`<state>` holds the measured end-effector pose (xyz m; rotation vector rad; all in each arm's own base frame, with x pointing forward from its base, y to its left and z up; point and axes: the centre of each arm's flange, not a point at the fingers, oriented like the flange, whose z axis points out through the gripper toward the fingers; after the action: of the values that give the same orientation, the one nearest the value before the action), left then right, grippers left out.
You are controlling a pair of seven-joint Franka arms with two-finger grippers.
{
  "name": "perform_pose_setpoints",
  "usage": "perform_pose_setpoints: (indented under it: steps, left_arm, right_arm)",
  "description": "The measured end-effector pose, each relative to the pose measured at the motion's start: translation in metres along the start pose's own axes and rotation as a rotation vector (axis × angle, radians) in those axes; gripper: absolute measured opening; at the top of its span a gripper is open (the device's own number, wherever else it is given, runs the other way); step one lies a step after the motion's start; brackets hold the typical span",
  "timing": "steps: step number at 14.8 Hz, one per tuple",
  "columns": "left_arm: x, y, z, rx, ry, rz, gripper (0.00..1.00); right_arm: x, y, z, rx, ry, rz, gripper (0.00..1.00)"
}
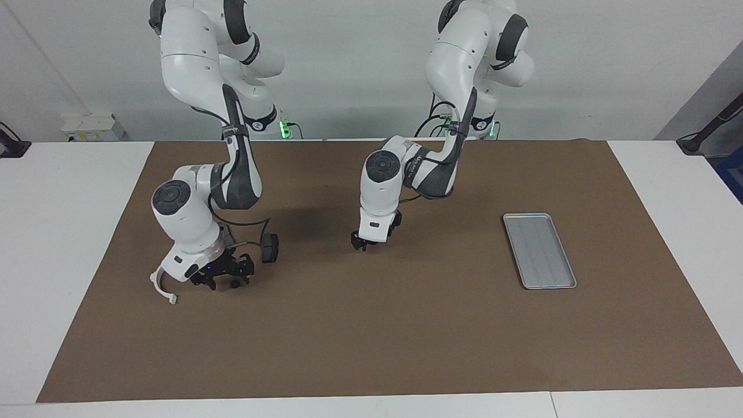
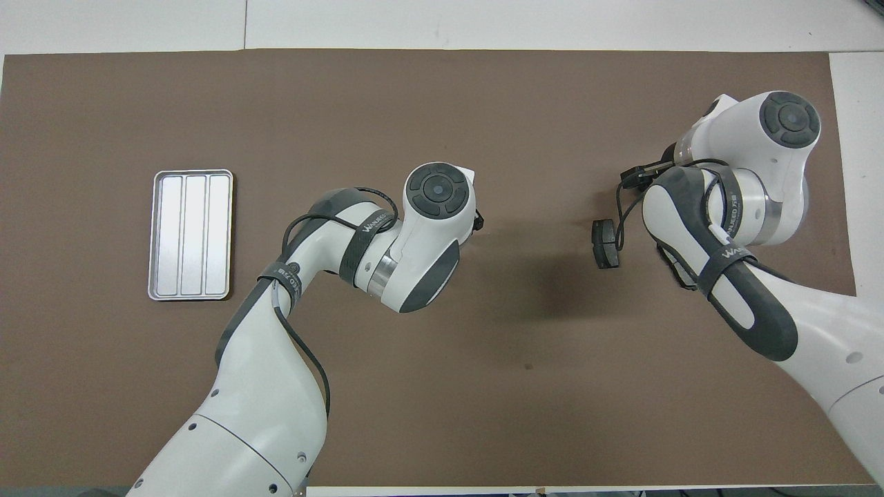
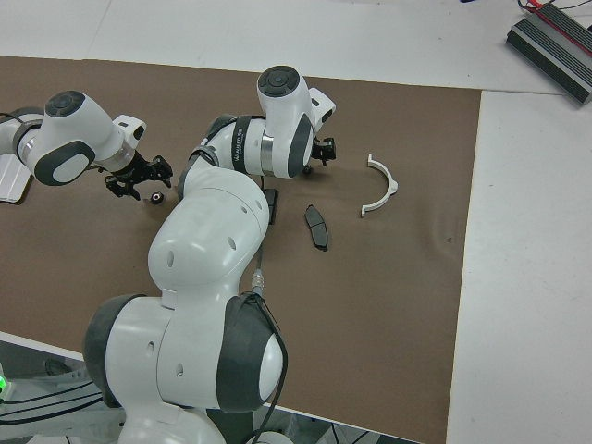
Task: Pick bearing gear from pile to tray
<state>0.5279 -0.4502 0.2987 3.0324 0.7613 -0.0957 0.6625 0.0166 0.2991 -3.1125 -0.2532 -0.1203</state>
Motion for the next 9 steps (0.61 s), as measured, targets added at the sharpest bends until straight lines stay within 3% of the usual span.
perform_pose_setpoints:
  steps: [1,3,7,8,9]
  left_arm:
    - [-0.002,0.000,0.003,-0.001,0.000,-0.001,0.90]
    - [-0.004,-0.001,0.007,-0.002,0.001,-0.003,0.88]
    - [-0.006,0.000,0.008,-0.004,0.002,-0.003,0.80]
    - [-0.006,0.000,0.008,-0.004,0.002,-0.003,0.72]
    - [-0.006,0.000,0.008,-0.004,0.002,-0.002,0.70]
  right_arm:
    - [0.000,-0.001,0.001,0.000,0.000,-0.002,0.90]
    - [0.001,-0.004,0.006,0.001,0.001,-0.005,0.80]
    - [-0.001,-0.005,0.014,0.003,-0.010,-0.007,0.80]
    - [-0.002,-0.005,0.015,0.003,-0.012,-0.007,0.76]
    - [-0.002,-0.005,0.016,0.004,-0.014,-0.007,0.70]
